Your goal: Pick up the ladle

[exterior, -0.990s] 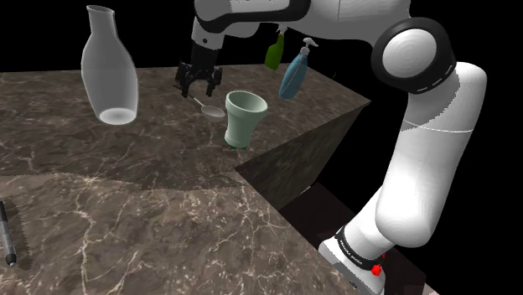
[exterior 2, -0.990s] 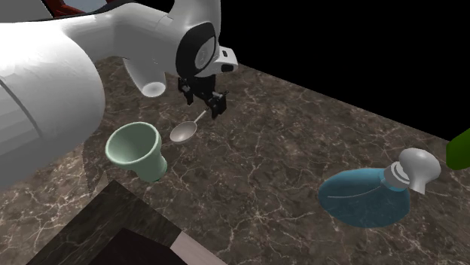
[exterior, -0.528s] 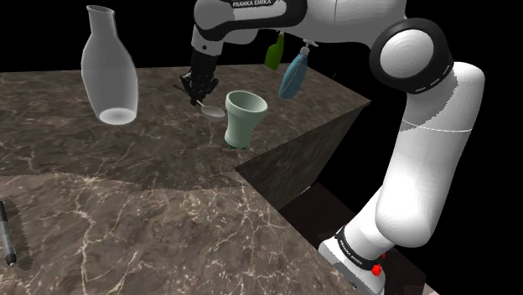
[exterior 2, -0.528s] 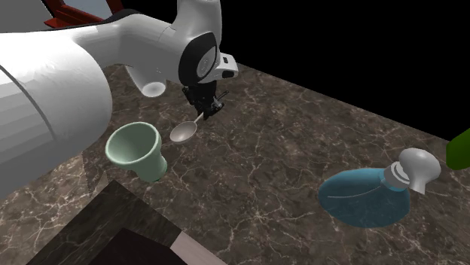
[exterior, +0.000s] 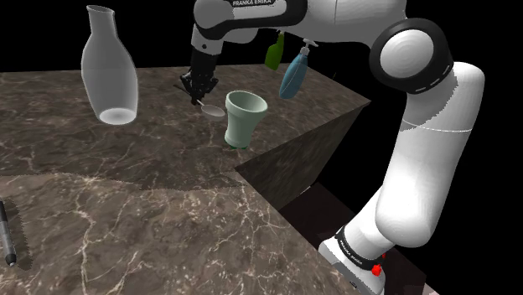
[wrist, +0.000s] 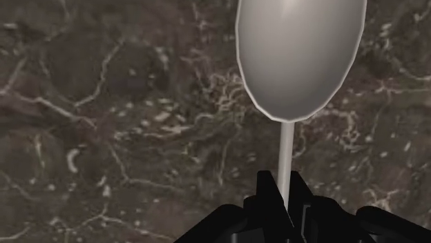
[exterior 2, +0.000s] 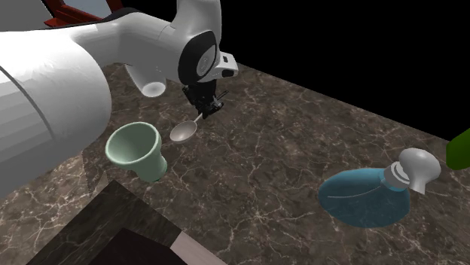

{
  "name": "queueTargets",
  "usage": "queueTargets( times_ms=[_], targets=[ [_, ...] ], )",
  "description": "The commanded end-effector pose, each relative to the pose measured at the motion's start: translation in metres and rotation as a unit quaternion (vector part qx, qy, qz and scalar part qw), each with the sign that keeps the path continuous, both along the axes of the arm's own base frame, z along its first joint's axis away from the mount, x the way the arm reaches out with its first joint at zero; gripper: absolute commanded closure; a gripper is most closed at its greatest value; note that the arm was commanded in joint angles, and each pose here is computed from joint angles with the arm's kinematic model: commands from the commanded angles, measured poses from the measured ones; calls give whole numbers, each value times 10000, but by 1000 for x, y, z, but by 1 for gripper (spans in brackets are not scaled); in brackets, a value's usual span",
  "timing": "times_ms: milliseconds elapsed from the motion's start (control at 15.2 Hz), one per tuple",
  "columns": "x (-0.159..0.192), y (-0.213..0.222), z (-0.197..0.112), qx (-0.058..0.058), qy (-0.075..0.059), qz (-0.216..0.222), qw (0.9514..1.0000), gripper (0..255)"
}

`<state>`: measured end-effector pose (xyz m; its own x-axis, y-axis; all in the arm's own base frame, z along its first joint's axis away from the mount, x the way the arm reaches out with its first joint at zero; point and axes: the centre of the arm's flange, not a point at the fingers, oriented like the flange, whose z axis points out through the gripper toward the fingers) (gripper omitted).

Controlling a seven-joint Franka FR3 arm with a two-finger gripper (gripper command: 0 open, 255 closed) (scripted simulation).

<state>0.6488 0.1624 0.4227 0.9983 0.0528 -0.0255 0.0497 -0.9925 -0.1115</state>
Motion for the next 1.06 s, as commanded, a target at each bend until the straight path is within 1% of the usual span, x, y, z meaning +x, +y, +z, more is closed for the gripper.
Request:
queueTargets(
  times_ms=[0, 858, 990],
  targets=[
    [0, 0, 8, -1, 1, 0, 10000, 255],
    [0, 0, 76, -1, 1, 0, 10000, 255],
    [0, 0, 77, -1, 1, 0, 10000, 255]
  ],
)
